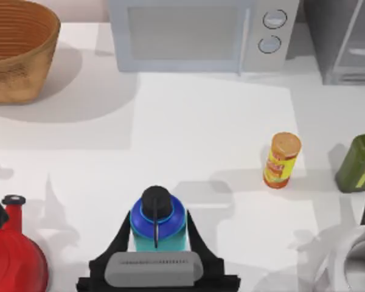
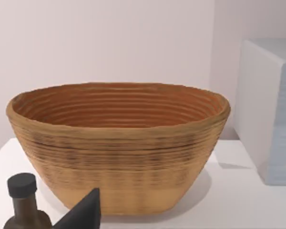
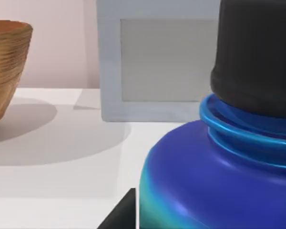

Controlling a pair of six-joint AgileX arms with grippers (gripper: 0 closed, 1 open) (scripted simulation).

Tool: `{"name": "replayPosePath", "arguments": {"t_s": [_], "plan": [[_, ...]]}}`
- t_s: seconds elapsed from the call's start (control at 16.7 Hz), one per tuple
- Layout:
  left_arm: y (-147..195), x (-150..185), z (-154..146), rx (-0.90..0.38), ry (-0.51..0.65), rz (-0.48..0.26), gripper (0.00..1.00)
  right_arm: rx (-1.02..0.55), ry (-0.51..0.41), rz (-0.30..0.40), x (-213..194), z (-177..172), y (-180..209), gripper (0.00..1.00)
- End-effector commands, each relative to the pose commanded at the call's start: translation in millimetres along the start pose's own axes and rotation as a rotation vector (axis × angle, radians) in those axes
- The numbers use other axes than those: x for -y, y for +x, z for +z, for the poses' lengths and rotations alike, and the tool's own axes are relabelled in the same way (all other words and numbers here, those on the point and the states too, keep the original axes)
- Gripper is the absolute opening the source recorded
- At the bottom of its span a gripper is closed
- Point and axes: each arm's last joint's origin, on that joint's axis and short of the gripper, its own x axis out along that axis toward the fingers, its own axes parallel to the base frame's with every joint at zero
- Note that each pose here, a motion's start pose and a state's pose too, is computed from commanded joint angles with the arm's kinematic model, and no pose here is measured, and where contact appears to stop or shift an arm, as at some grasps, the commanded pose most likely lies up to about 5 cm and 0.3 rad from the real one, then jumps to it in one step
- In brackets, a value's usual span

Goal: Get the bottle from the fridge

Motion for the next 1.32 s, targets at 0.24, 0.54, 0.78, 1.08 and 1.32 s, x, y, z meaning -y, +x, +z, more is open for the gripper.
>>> {"name": "replayPosePath", "arguments": {"t_s": [0.24,0.54,0.78,1.08,1.32], "plan": [[0.0,0.0,0.0,0.0,0.0,0.0,1.0,0.0,-0.022,-0.001,-0.1,-20.4,29.0,0.0],[0.0,0.0,0.0,0.0,0.0,0.0,1.0,0.0,0.005,-0.005,0.1,-30.6,56.6,0.0],[0.0,0.0,0.0,0.0,0.0,0.0,1.0,0.0,0.005,-0.005,0.1,-30.6,56.6,0.15],[0.0,0.0,0.0,0.0,0.0,0.0,1.0,0.0,0.005,-0.005,0.1,-30.6,56.6,0.53],[0.0,0.0,0.0,0.0,0.0,0.0,1.0,0.0,0.005,-0.005,0.1,-30.6,56.6,0.83]]}}
